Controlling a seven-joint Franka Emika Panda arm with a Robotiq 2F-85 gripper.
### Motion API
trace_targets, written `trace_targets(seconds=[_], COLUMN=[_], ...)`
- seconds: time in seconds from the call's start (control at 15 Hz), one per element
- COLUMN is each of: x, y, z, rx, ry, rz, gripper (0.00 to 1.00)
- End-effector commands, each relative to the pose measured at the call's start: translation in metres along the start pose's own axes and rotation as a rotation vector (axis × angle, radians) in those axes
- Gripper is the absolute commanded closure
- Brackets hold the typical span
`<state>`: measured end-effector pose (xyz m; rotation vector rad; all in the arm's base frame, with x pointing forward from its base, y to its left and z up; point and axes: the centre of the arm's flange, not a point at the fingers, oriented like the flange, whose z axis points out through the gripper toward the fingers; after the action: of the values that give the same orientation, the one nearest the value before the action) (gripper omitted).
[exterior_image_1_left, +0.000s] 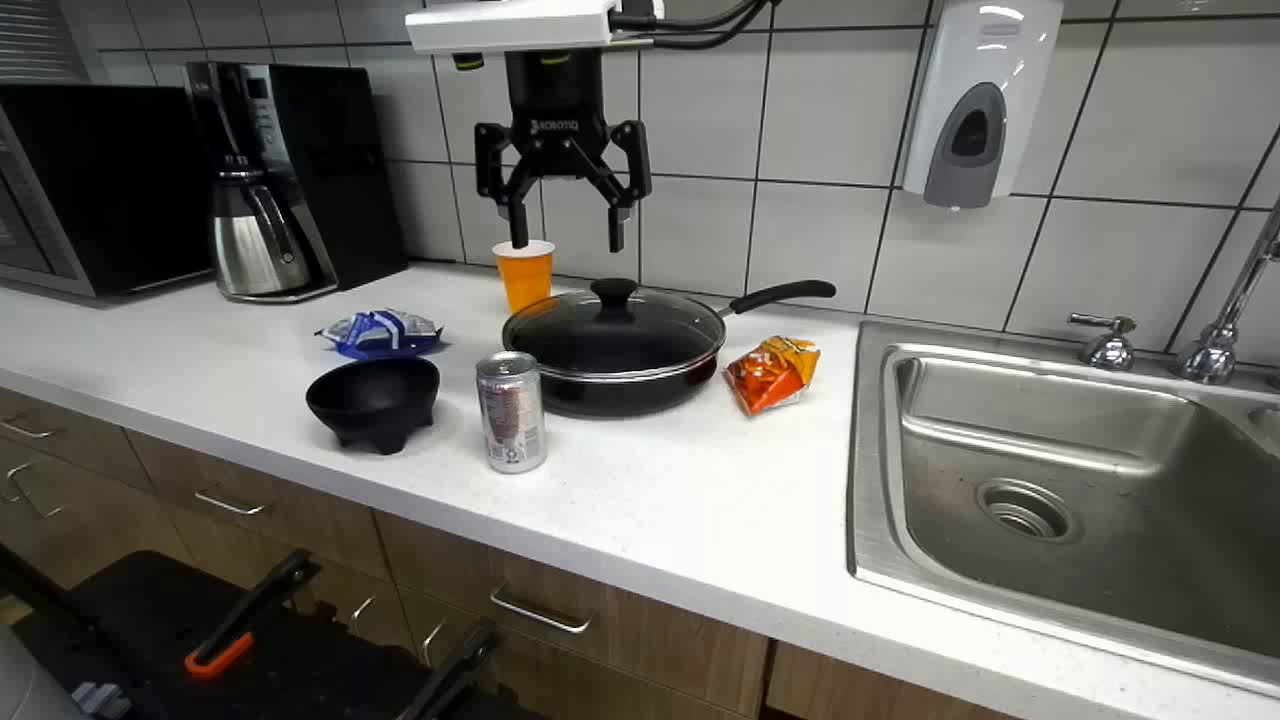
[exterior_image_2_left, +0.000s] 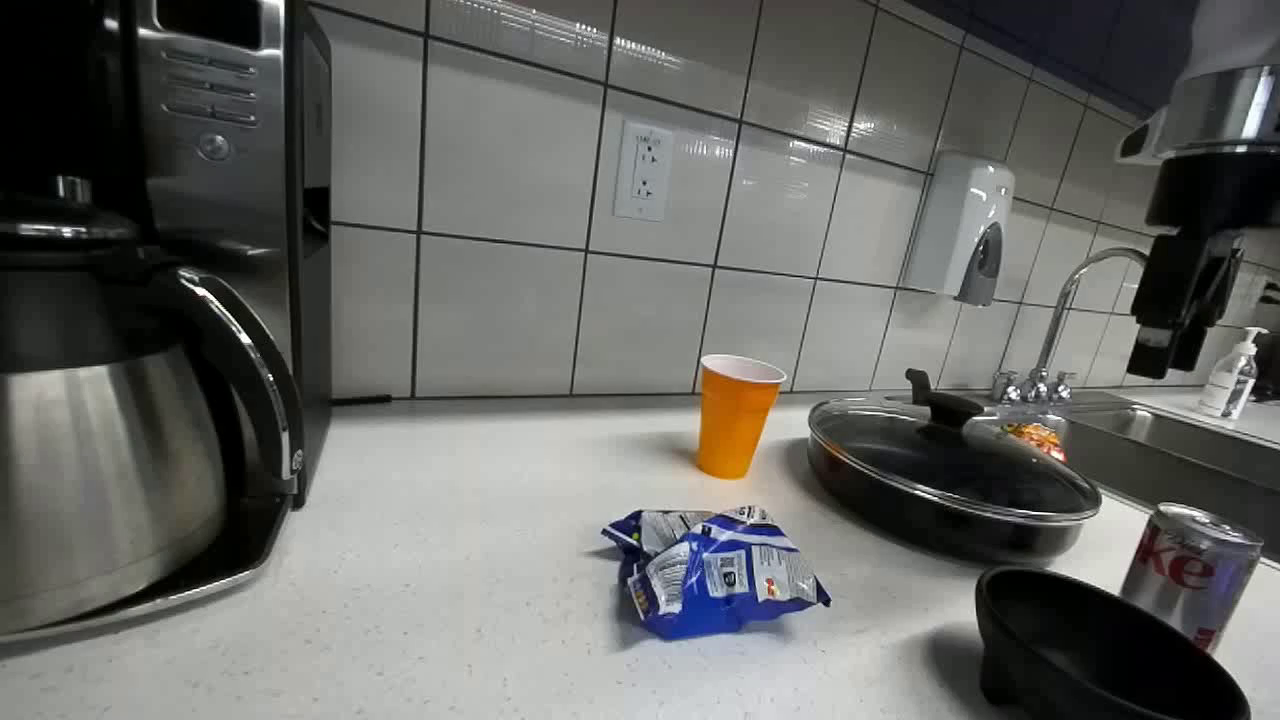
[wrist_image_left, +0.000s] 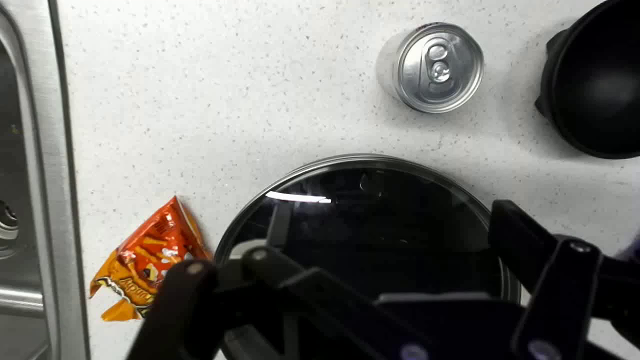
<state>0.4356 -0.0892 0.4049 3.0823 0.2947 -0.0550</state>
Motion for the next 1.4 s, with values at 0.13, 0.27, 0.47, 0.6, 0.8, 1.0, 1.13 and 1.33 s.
trace_targets(seconds=[0.13, 0.27, 0.47, 0.6, 0.8, 1.0, 1.13, 1.33], x=[0.000, 0.000, 0.000, 0.007, 0.023, 0.040, 0.050, 0.064], y=[0.000, 0.000, 0.000, 0.001, 0.001, 0.004, 0.006, 0.006], z=[0.000, 0.000, 0.000, 0.006, 0.012, 0.018, 0.022, 0.027], rx=[0.000, 0.000, 0.000, 0.003, -0.003, -0.023, -0.025, -0.037], ry=[0.000, 0.000, 0.000, 0.016, 0.066, 0.126, 0.160, 0.203], rz=[0.000, 0.000, 0.000, -0.004, -0.016, -0.007, -0.007, -0.006], gripper=[0.00, 0.00, 0.00, 0.00, 0.00, 0.00, 0.00, 0.00])
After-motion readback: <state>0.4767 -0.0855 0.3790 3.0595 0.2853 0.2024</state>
